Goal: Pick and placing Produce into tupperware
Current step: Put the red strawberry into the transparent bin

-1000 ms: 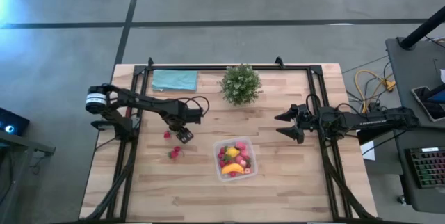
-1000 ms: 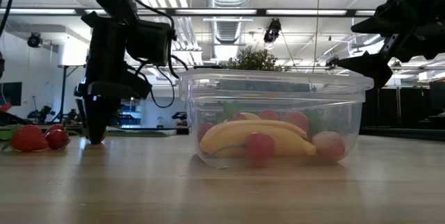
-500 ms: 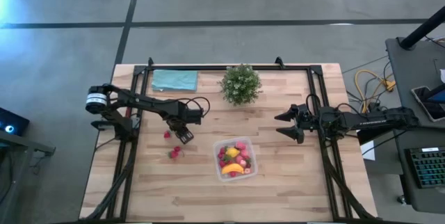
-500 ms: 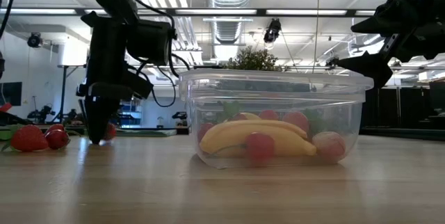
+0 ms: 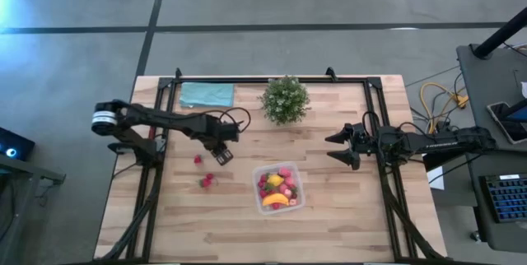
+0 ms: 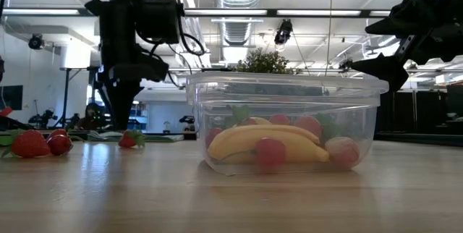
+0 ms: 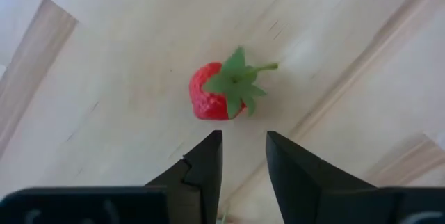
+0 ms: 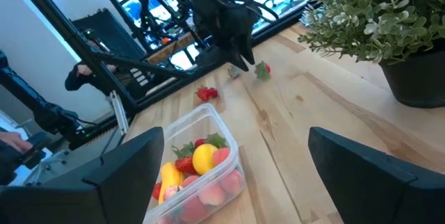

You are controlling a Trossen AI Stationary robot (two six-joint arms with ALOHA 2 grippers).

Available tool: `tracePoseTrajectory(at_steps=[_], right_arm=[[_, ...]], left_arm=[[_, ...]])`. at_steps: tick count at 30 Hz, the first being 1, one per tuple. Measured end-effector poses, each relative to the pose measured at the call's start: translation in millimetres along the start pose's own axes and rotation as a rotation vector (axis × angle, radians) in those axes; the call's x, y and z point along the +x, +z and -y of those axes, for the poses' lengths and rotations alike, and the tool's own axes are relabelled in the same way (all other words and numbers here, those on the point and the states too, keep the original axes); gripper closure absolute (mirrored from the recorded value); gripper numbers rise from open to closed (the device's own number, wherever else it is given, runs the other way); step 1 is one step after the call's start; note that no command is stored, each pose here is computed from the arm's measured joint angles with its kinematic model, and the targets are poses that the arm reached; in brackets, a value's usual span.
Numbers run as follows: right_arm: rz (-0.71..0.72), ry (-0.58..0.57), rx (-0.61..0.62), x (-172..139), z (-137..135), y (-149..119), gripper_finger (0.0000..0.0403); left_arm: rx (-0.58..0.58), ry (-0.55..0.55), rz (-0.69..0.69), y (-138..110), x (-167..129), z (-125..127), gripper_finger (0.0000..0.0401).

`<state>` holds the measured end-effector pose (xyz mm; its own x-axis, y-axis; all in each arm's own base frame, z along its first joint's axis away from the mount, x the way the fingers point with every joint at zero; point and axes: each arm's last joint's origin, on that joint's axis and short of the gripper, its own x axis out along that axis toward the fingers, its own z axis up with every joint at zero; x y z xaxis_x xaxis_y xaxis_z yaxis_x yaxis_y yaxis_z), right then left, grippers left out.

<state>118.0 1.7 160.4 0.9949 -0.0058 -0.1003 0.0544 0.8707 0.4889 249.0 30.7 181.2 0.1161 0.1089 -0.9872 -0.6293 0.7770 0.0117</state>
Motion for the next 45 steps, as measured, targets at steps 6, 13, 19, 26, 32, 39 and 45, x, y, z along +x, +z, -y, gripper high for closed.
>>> tracePoseTrajectory(at_steps=[6,13,19,26,32,39,45], right_arm=[[0.001,0.0,0.0,0,0,0,0.0057],[0.0,0.0,0.0,0,0,0,0.0054],[0.0,0.0,0.0,0,0,0,0.0057],[0.0,0.0,0.0,0,0,0,0.0055],[0.0,0.0,0.0,0,0,0,0.006],[0.0,-0.001,0.0,0,0,0,0.0056],[0.0,0.0,0.0,0,0,0,0.0054]], left_arm=[[-0.016,-0.055,0.087,5,-10,2,0.0302],[0.11,-0.028,0.172,9,-14,2,0.0249],[0.425,-0.022,0.142,3,-11,3,0.0181],[0.823,0.0,0.097,-8,-16,0,0.0148],[0.841,0.067,0.142,-3,-14,1,0.0147],[0.869,0.075,0.132,-3,-11,2,0.0147],[0.873,0.065,0.128,-3,-10,2,0.0147]])
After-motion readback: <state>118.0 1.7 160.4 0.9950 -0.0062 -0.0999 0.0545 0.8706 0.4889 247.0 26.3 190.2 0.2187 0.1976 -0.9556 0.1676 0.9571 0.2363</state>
